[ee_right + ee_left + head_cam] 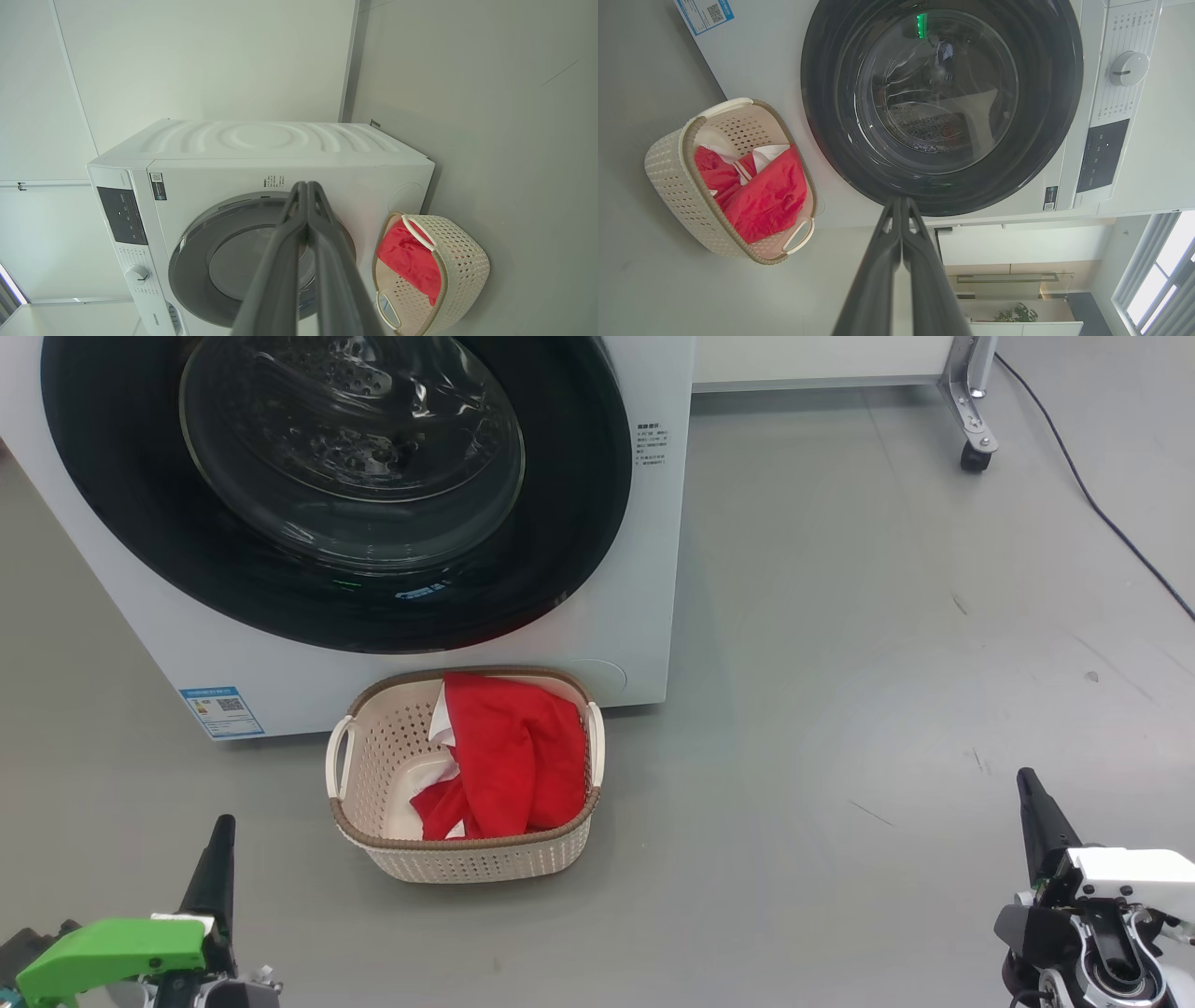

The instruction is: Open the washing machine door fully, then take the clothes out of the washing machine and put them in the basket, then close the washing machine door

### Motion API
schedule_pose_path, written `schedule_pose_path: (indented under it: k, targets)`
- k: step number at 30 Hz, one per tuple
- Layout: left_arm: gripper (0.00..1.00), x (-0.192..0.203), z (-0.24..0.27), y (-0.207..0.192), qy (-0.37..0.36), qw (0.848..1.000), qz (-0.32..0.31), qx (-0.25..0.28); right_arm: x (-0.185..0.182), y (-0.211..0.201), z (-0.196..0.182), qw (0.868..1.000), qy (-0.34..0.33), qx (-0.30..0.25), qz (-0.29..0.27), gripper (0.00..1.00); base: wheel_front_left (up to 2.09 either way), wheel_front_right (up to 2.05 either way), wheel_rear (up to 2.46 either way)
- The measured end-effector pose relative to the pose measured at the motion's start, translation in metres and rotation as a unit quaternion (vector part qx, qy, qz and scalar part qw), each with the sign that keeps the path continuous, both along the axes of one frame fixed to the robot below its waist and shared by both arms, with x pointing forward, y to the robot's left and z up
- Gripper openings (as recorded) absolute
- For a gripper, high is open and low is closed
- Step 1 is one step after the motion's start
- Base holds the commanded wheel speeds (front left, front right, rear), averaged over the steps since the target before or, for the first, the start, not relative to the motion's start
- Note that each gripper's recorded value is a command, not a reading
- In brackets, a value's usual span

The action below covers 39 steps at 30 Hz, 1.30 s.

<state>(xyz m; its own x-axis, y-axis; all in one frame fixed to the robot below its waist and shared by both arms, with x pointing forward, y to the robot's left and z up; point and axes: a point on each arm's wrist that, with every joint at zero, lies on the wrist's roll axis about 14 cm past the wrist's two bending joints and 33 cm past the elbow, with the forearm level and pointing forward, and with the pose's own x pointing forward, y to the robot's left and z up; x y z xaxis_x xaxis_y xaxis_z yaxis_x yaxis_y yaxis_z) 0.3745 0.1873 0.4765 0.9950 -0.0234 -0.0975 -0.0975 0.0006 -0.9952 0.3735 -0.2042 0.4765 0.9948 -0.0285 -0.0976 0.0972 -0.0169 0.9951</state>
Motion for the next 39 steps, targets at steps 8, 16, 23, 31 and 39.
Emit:
schedule_pose_path:
  k: [8,16,23,31,39]
  targets:
    - [0.00,0.0000,0.0000,0.0001,0.000,1.000,0.000,0.000,0.0000,-0.0002,-0.0002,1.000,0.000,0.000,0.000,0.00,0.00,0.00,0.00]
    - [0.00,0.0000,0.0000,0.0002,0.000,1.000,0.000,0.000,-0.0001,-0.0005,-0.0007,1.000,0.001,0.000,-0.001,0.00,0.00,0.00,0.00]
    - [0.00,0.0000,0.0001,0.0002,0.000,1.000,0.000,0.000,-0.0002,-0.0005,-0.0009,1.000,0.001,0.000,-0.001,0.00,0.00,0.00,0.00]
    - [0.00,0.0000,0.0001,0.0002,0.000,1.000,0.000,0.000,-0.0002,-0.0007,-0.0010,1.000,0.002,0.000,-0.001,0.00,0.00,0.00,0.00]
    - [0.00,0.0000,0.0001,-0.0004,0.000,1.000,-0.002,-0.001,-0.0002,-0.0010,-0.0009,1.000,0.001,0.000,-0.001,0.00,0.00,0.00,0.00]
